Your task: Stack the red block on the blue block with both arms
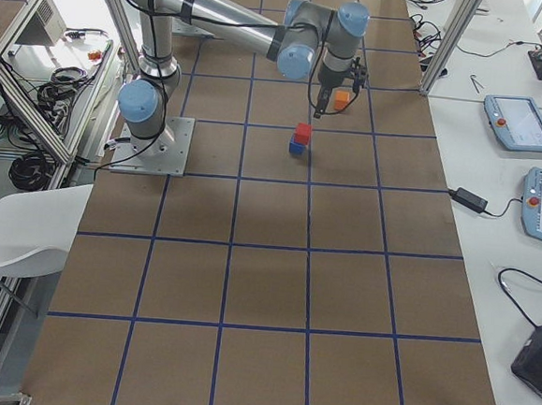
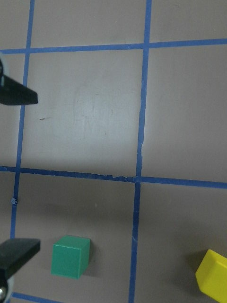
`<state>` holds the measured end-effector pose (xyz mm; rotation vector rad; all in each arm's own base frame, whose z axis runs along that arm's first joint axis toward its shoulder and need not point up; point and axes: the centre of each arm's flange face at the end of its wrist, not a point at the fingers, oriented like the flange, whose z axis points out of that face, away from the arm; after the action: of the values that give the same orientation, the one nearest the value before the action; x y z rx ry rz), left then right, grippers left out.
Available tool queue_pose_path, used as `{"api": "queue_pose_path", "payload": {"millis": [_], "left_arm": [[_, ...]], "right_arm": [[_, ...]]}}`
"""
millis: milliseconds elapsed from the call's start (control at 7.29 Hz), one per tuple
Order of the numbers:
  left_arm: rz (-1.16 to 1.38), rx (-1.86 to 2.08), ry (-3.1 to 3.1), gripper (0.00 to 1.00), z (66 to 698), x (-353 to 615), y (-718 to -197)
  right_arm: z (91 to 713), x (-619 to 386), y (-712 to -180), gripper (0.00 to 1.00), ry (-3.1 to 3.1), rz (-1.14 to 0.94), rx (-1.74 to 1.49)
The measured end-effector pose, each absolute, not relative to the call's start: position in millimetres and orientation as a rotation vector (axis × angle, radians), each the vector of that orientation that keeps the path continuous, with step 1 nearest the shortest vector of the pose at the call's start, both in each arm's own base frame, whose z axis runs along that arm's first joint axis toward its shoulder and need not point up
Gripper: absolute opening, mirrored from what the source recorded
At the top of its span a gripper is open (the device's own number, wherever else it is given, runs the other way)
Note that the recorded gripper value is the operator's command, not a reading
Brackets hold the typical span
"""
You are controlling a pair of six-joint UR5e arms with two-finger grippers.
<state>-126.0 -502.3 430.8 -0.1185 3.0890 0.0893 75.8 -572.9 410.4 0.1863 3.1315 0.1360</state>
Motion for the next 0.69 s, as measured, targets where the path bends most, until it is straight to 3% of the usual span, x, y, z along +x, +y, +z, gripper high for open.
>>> {"api": "queue_pose_path", "payload": {"millis": [686], "left_arm": [[0.149, -0.116, 3.060, 1.00, 481.1, -124.4, -471.8]], "right_arm": [[461.5, 177.8, -522.8, 1.00, 3.188, 0.181, -0.068]]}}
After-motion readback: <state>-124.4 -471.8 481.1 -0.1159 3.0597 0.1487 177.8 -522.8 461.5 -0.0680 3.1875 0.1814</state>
